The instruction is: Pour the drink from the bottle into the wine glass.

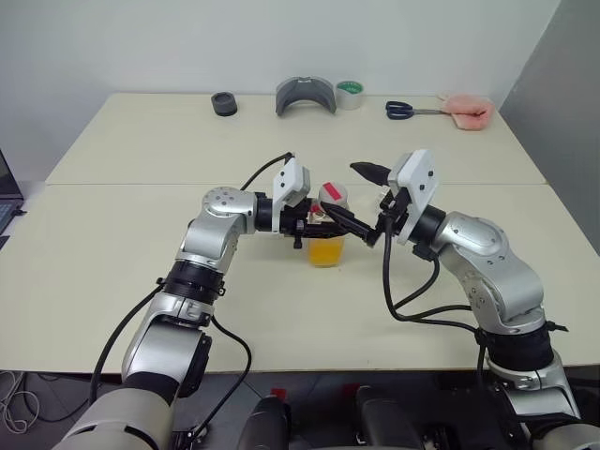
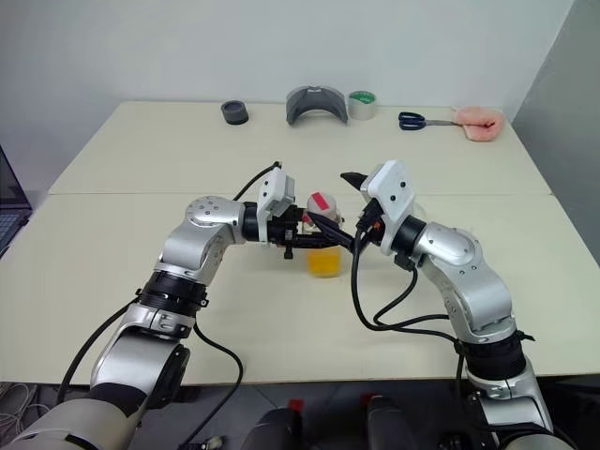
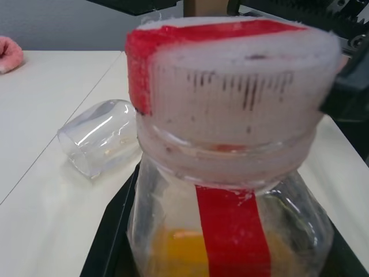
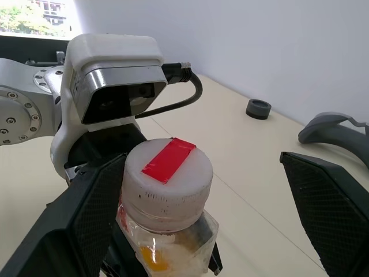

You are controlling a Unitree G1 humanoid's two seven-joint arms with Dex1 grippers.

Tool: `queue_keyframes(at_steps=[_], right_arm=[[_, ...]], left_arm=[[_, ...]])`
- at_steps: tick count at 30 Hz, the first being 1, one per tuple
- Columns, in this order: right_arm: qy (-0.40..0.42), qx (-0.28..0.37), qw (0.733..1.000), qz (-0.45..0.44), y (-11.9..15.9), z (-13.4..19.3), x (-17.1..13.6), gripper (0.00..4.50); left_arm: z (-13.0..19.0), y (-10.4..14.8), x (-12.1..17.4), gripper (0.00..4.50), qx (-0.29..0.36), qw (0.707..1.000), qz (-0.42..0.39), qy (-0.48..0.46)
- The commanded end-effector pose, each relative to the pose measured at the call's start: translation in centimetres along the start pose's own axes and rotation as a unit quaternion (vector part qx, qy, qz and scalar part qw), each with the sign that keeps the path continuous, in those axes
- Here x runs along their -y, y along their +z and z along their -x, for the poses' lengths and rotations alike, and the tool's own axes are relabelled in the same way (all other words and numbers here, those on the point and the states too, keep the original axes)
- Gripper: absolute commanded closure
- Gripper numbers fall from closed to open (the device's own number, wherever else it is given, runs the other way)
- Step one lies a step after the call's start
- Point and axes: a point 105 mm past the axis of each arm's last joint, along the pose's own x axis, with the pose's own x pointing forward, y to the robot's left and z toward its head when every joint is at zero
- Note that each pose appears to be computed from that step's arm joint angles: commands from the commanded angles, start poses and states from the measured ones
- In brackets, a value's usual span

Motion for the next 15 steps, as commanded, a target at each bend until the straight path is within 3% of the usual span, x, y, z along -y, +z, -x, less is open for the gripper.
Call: queue_keyframes(at_steps=[1, 15], right_arm=[[-0.031, 0.017, 0.999, 0.017, 1.29, 0.81, 1.18, 0.0], [-0.039, 0.008, 0.999, 0.023, 1.09, 1.34, 1.7, 0.0]], left_arm=[[0.47, 1.92, -0.31, 2.76, 0.018, 0.999, -0.029, -0.001], [0.65, 1.75, -0.39, 2.76, 0.016, 1.0, -0.027, 0.002]])
